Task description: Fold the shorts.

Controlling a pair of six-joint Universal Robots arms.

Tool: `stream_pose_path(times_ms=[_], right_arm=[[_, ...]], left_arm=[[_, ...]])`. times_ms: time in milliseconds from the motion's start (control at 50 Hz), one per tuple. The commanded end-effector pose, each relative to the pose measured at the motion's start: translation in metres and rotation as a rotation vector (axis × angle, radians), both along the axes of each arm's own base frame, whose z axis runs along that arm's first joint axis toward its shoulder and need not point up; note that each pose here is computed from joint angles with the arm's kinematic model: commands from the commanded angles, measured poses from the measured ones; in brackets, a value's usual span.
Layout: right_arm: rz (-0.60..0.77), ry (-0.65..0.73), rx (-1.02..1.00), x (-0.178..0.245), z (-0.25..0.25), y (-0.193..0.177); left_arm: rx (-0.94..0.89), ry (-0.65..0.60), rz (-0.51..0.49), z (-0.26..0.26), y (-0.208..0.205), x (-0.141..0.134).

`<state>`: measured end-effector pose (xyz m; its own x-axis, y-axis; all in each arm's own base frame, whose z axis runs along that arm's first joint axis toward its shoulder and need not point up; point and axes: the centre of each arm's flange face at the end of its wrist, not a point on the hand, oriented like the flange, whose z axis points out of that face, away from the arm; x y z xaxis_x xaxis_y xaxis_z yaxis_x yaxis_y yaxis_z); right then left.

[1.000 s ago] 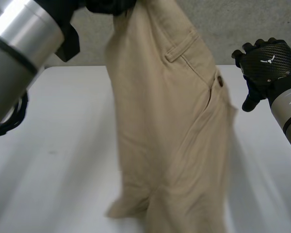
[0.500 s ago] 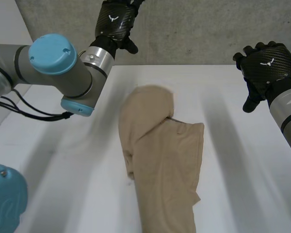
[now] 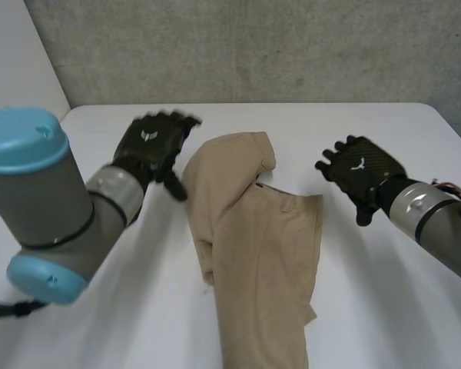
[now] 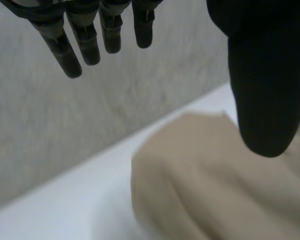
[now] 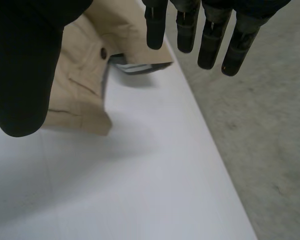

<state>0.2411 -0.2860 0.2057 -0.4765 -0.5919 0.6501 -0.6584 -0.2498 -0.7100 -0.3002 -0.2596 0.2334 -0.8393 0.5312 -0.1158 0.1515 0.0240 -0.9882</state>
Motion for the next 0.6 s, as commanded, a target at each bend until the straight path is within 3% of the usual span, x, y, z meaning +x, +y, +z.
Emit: stream_pose_path(times_ms=[20, 280, 600], right_arm=[[0.104, -0.008, 0.013, 0.014, -0.038, -0.028], [0.139, -0.011, -0.037, 0.031, -0.071, -0.062], [0.170, 0.066, -0.046, 0.032, -0.097, -0.065]], left_arm=[[0.134, -0.089, 0.092, -0.034, 0.028, 0.013], [0.207, -0.098, 0.087, -0.050, 0.049, 0.020], [0.220, -0.069, 0.094, -0.047, 0.058, 0.027]])
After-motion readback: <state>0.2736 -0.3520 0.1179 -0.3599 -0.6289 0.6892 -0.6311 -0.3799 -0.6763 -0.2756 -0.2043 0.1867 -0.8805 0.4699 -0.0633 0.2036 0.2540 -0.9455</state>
